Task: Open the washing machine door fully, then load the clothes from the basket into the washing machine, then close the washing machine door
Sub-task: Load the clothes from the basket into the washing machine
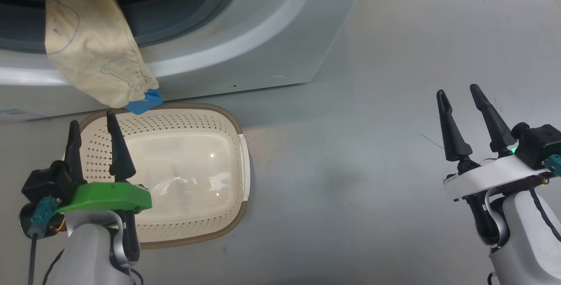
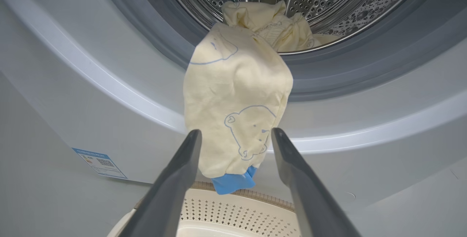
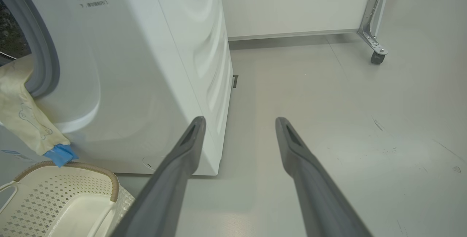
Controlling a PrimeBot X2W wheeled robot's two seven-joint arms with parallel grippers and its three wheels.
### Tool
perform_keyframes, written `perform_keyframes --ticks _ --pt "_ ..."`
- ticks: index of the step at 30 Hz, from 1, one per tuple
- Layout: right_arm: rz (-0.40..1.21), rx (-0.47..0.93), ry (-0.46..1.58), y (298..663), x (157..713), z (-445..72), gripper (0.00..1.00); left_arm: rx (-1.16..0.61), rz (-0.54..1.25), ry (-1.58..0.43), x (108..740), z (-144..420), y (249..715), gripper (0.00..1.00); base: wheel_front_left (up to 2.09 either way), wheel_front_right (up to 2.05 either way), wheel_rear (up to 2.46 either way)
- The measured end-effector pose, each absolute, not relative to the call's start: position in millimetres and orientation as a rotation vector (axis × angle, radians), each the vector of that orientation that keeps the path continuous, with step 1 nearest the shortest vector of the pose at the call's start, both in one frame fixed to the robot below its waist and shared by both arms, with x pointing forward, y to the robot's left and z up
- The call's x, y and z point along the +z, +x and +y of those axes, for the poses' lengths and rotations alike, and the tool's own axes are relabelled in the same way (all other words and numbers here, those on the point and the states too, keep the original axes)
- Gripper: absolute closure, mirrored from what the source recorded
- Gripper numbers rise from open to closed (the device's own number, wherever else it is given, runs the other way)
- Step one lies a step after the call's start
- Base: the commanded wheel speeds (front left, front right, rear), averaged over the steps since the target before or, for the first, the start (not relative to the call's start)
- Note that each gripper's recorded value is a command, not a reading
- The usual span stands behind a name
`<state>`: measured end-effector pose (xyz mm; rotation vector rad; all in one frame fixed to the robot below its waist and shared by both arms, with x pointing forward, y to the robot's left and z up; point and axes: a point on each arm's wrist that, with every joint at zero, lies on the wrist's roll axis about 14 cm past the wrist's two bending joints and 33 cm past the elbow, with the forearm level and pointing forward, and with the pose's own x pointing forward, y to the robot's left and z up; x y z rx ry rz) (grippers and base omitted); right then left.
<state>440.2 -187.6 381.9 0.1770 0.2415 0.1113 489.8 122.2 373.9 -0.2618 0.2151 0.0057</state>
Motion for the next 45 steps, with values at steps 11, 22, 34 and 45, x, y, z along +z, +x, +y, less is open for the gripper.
perform_keyframes --ticks 11,22,34,45 --pt "0.253 0.106 0.176 439.1 377.3 -189.3 0.0 0.025 0.231 -0.257 365.3 127.6 489.7 0.0 0.0 0.0 0.0" --pt "0.273 0.087 0.171 436.9 370.0 -195.4 0.0 0.02 0.258 -0.231 351.0 126.1 492.3 0.0 0.0 0.0 0.0" --pt "0.277 0.072 0.175 435.8 368.4 -198.0 0.0 0.027 0.264 -0.226 345.3 125.8 505.8 0.0 0.0 0.0 0.0" --pt "0.28 0.059 0.171 433.9 367.8 -202.2 0.0 0.015 0.277 -0.222 339.5 118.4 518.7 0.0 0.0 0.0 0.0"
